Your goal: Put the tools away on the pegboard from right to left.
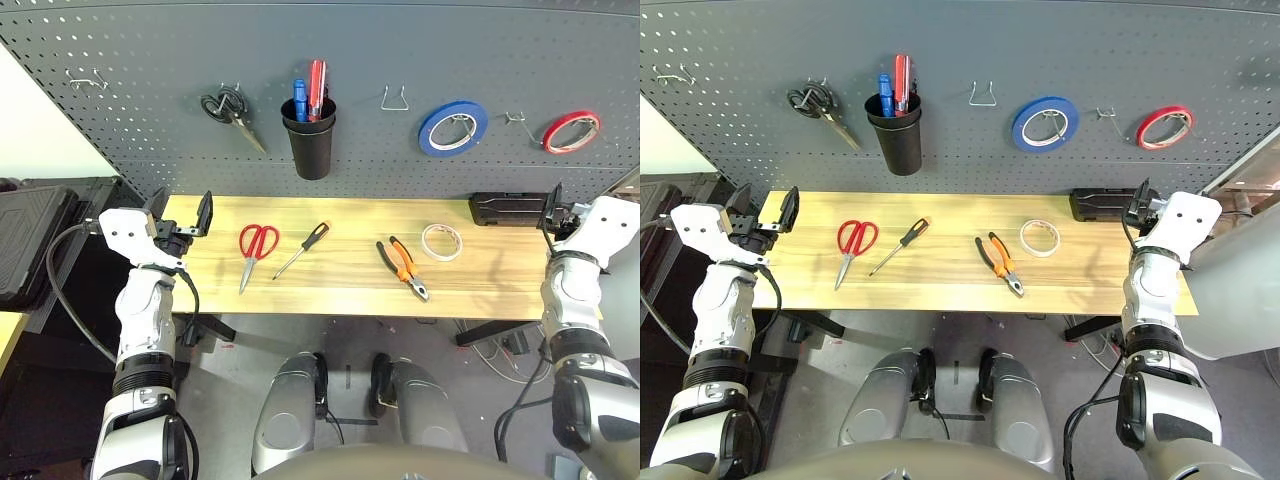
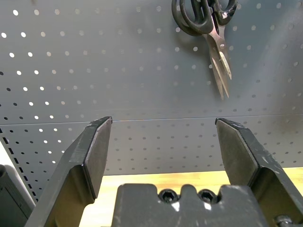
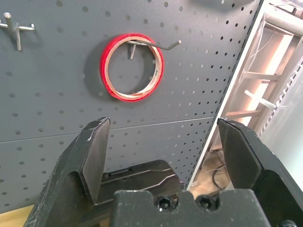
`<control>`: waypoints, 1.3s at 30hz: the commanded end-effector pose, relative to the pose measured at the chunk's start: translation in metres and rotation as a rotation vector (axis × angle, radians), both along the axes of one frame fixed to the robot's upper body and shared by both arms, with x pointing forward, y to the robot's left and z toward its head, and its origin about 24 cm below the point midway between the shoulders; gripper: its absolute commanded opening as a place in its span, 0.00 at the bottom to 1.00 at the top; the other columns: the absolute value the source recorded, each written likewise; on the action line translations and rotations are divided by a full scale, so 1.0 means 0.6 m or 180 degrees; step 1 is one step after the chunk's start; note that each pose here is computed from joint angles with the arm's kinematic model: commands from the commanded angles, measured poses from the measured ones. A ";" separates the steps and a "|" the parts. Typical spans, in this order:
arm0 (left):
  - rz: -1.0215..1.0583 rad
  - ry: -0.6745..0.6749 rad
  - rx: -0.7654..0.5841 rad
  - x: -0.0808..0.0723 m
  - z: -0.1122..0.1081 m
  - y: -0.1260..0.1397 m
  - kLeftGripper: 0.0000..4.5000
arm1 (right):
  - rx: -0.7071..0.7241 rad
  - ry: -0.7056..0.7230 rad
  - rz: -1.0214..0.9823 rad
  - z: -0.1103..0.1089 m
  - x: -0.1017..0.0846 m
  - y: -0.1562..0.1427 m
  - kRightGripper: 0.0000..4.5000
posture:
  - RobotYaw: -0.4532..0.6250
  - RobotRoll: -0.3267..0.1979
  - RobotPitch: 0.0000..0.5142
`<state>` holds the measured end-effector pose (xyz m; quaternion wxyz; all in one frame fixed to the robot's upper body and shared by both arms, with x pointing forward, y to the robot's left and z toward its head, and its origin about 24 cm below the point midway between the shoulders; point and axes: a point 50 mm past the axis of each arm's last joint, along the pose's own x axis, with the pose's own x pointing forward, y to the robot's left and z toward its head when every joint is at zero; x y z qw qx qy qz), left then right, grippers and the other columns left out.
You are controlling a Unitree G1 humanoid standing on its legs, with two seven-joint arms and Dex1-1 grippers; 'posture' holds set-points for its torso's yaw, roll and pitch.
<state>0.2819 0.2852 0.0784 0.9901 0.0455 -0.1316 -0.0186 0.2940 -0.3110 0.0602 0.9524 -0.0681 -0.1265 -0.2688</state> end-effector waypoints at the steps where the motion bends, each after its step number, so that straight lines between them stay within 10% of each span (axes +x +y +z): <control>1: -0.0003 0.0040 -0.0009 -0.003 -0.006 -0.002 0.99 | 0.0012 0.0045 0.0021 -0.007 0.001 0.003 1.00 | 0.62 0.62 0.24; 31: -0.1477 0.0689 0.0490 -0.080 -0.016 -0.101 0.99 | -0.0273 0.0458 0.0859 -0.005 0.041 0.045 1.00 | 0.69 0.62 0.33; 39: -0.2077 0.0985 0.0859 -0.075 -0.012 -0.135 0.99 | -0.0746 0.1230 0.1488 -0.006 0.042 0.034 1.00 | 0.63 0.62 0.38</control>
